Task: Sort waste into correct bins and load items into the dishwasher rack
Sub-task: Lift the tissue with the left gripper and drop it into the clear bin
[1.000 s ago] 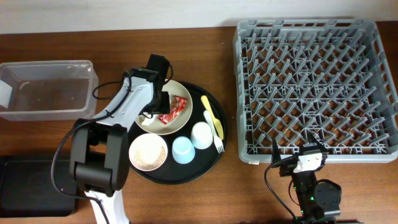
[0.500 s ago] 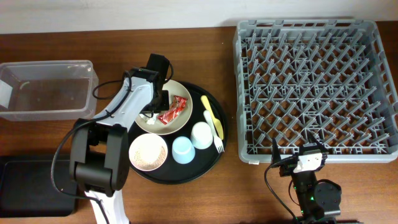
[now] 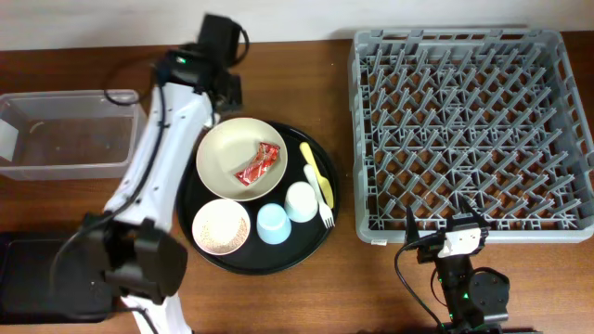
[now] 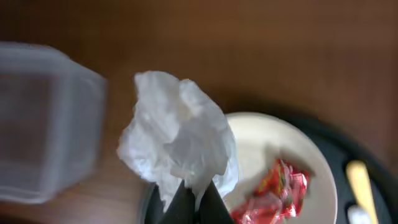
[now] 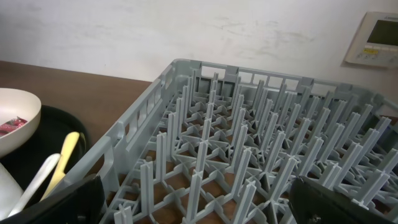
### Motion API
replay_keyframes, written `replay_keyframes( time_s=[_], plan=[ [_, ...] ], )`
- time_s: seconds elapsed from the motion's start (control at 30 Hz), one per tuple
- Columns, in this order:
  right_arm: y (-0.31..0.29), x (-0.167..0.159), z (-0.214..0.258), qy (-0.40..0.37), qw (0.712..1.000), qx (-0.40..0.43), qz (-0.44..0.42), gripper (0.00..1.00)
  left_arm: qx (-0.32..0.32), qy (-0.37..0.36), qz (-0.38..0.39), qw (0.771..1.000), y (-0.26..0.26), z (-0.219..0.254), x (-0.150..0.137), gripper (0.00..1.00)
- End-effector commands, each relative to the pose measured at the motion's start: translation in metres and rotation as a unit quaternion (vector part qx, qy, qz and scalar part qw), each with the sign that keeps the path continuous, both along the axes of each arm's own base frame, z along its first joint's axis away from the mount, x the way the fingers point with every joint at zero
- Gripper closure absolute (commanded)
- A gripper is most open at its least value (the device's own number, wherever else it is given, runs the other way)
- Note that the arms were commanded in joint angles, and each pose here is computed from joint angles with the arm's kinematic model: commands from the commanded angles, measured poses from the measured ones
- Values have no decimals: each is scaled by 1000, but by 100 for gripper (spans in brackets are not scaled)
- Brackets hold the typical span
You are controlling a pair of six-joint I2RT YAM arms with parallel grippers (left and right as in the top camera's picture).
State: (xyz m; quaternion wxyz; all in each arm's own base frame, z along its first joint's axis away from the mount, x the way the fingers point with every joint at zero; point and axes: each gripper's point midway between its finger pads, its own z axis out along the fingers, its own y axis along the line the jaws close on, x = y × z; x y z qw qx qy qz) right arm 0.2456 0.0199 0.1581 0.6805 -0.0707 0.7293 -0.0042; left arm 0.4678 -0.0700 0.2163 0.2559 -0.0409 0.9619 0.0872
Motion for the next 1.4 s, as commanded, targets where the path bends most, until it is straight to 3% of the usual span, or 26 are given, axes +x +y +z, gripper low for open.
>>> replay_keyframes(
  time_s=[0.0,0.13,0.33,0.5,0.63,0.87,0.9,0.93,0.97,1.03,1.1,1.17,1.27,1.33,1.37],
  plan=[
    [0,0,-2,2,1000,4,1,2,80,-88,80,990,68,80,-7,100],
    [0,0,-2,2,1000,4,1,2,109,-83,182,974,159,86,-20,99],
    [0,0,-2,2,1000,4,1,2,21,-67,265,962,255,57,-30,99],
    [0,0,-2,2,1000,4,1,2,5,-7,294,956,292,-11,-19,100],
    [0,0,-2,2,1000,4,1,2,20,56,270,961,312,-76,-9,100],
    [0,0,-2,2,1000,4,1,2,17,43,292,955,342,-102,-1,98],
    [0,0,-2,2,1000,4,1,2,17,42,293,955,342,-101,-1,87],
    [0,0,-2,2,1000,4,1,2,17,42,293,955,342,-101,-1,61],
    [0,0,-2,2,1000,4,1,2,17,42,293,955,343,-101,-1,46],
    [0,0,-2,2,1000,4,1,2,19,38,291,956,343,-98,1,43],
    [0,0,-2,2,1000,4,1,2,29,34,272,961,344,-86,4,32],
    [0,0,-2,2,1000,4,1,2,11,15,259,966,335,-52,5,31],
    [0,0,-2,2,1000,4,1,2,-109,-53,183,976,280,16,18,31],
    [0,0,-2,2,1000,4,1,2,-216,-84,95,968,215,61,16,35],
    [0,0,-2,2,1000,4,1,2,-230,-81,76,967,195,71,10,35]
  ],
)
